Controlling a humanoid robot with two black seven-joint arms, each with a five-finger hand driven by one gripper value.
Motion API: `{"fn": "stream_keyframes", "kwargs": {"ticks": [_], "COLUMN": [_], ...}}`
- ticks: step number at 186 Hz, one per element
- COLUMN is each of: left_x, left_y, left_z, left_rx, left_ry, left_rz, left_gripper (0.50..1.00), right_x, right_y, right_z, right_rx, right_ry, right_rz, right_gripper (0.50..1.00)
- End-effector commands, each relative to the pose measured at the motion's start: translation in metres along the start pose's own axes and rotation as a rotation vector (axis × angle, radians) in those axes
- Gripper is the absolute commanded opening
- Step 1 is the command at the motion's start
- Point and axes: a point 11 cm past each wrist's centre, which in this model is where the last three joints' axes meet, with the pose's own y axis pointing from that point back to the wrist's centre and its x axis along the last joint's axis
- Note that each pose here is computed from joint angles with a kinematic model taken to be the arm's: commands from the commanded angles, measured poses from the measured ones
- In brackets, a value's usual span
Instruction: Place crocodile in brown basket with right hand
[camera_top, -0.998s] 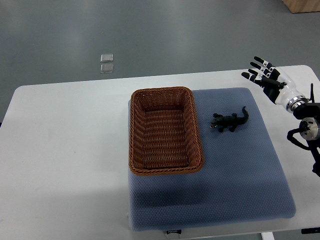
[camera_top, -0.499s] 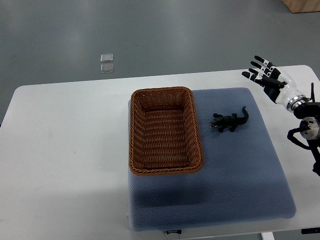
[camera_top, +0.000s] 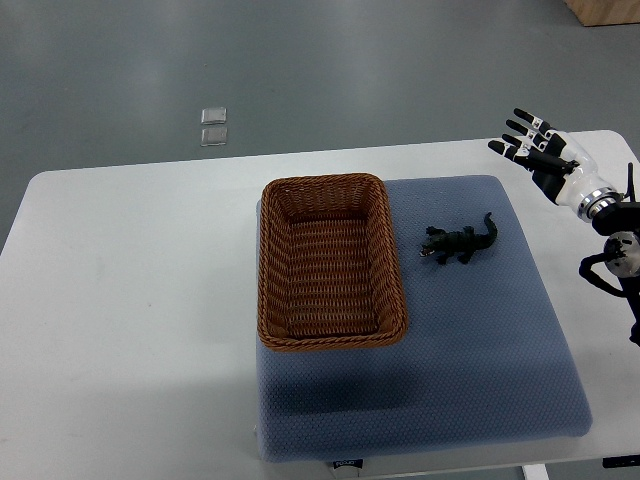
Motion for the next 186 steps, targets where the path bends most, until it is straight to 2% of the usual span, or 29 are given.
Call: {"fn": "stream_keyframes", "kwargs": {"ticks": [1, 186], "left_x": [0.0, 0.0], "left_y": [0.0, 0.0], "left_z": [0.0, 0.0], "left_rx": [0.0, 0.0], "left_ry": [0.0, 0.0], "left_rz": [0.0, 0.0], "left_gripper": [1.0, 1.0], "right_x": [0.0044, 0.0075], "right_y": [0.0015, 0.003], "right_z": [-0.0018, -0.0067], "right_rx": [0.0, -0.01], "right_ry": [0.008, 0.07], "right_rz": [0.007, -0.005], "right_gripper": [0.932, 0.932]}}
